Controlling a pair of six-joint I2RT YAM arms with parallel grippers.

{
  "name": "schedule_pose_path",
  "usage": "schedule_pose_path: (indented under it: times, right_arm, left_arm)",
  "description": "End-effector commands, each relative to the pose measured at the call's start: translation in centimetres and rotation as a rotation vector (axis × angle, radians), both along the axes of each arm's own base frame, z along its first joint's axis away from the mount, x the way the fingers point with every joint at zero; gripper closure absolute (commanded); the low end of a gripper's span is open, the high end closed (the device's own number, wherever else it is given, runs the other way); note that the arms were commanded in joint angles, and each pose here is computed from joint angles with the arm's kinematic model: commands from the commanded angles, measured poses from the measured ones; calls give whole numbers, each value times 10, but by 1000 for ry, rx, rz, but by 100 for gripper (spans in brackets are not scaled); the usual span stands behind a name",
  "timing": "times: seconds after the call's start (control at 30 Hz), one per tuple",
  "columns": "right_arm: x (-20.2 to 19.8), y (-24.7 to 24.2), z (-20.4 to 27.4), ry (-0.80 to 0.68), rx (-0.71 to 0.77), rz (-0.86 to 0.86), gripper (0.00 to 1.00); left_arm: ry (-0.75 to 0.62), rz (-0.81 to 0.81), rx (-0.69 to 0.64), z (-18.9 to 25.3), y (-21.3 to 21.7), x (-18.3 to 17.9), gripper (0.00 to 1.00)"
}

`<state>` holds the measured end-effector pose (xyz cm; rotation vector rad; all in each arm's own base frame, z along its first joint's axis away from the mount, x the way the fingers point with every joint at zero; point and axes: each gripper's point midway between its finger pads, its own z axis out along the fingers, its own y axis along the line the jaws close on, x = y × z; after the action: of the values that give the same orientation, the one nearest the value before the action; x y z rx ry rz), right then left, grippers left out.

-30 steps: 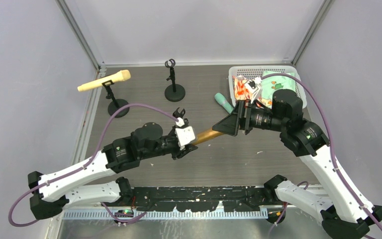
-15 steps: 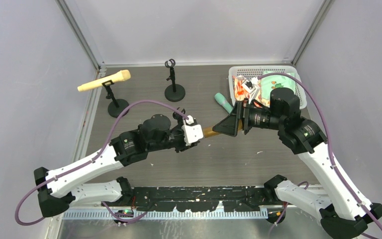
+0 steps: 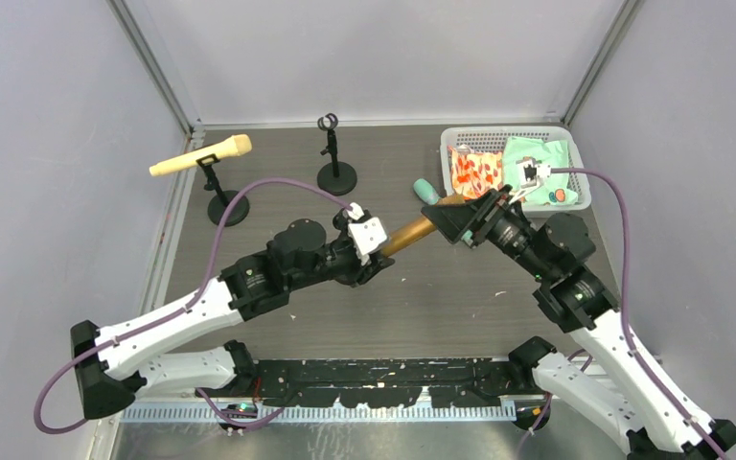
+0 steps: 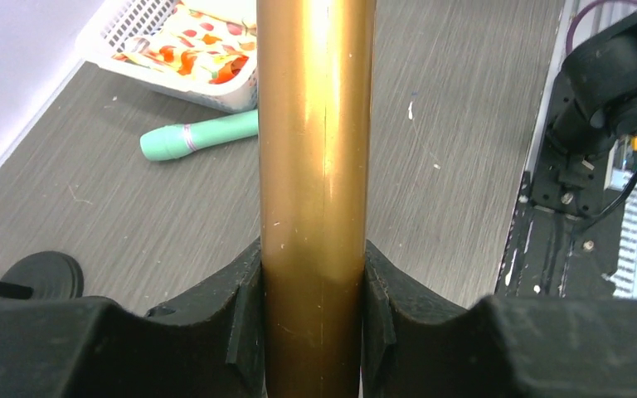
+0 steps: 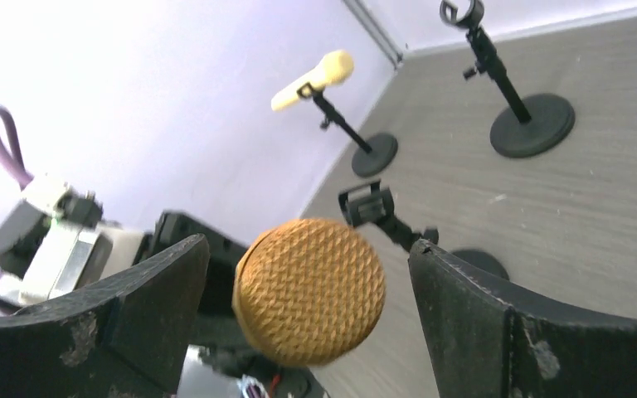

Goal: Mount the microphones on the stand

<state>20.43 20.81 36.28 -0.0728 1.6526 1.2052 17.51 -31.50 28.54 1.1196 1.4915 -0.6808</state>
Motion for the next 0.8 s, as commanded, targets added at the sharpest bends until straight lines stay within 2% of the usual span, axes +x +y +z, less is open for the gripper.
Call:
schedule_pose_path:
  times: [0.0,0.17,0.53,0.77]
  right_arm:
    - [29,-3,56,-147,236,-104,7]
    - [41,9,59,-148,293,-79,16]
    - [54,20,44,-122,264,-77,19]
    - [61,32,28,-76,223,-47,22]
  left_arm:
    - [-15,42,-156,39,-10,10,100]
    - [15,96,-188,43,-14,19,100]
    - [78,265,-284,51,-15,45,100]
    - [90,279,-308,60,-19,49,99]
